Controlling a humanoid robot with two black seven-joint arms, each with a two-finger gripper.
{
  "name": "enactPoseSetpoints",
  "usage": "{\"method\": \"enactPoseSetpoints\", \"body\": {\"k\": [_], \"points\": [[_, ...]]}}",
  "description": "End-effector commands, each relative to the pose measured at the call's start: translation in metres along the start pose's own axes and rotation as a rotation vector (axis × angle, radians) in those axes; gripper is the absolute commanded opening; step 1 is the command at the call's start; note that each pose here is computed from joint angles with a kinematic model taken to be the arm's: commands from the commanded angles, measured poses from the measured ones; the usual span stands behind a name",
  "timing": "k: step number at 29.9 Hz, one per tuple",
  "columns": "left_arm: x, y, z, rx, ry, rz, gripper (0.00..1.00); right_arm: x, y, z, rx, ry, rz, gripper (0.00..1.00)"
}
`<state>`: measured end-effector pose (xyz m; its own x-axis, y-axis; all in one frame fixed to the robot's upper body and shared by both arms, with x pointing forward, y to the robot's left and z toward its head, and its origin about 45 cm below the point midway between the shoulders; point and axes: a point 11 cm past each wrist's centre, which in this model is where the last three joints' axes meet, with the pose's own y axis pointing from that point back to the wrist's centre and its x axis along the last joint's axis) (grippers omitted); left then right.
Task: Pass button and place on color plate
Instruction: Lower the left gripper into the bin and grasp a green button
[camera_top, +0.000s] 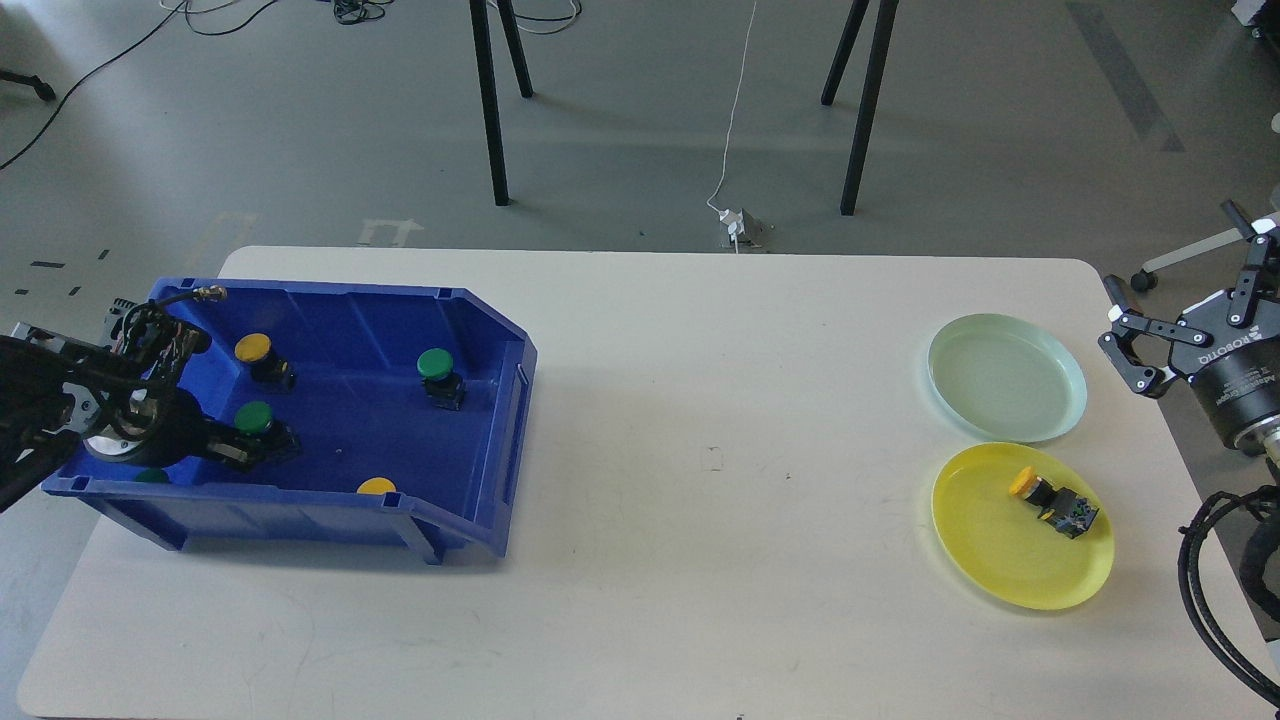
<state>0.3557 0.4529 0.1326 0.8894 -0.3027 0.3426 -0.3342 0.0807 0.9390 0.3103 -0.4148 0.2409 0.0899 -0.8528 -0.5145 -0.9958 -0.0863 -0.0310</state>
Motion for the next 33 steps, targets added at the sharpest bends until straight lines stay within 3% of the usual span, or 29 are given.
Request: {"method": "enactPoseSetpoints", "body": {"k": [1,6,8,11,23,33], "points": [[0.003,0.001,0.001,-0.002,-0.003,0.005,0.13,0.000,0.000,0.000,0.000,0.000,0.000,0.99],[0.004,0.001,0.001,-0.002,-0.004,0.006,0.19,0.000,0.000,0.000,0.001,0.000,-0.001,0.99],[0.004,0.001,0.001,-0.002,-0.003,0.009,0.45,0.000,0.000,0.000,0.000,0.000,0.000,0.99],[0.005,0.001,0.002,-0.003,-0.004,0.009,0.62,0.000,0.000,0.000,0.001,0.000,-0.001,0.99],[0.010,0.002,0.003,-0.011,0.006,0.025,0.76,0.000,0.000,0.000,0.000,0.000,0.000,0.99],[0.015,-0.003,0.009,-0.025,0.024,0.039,0.78,0.000,0.000,0.000,0.001,0.000,0.001,0.99]]}}
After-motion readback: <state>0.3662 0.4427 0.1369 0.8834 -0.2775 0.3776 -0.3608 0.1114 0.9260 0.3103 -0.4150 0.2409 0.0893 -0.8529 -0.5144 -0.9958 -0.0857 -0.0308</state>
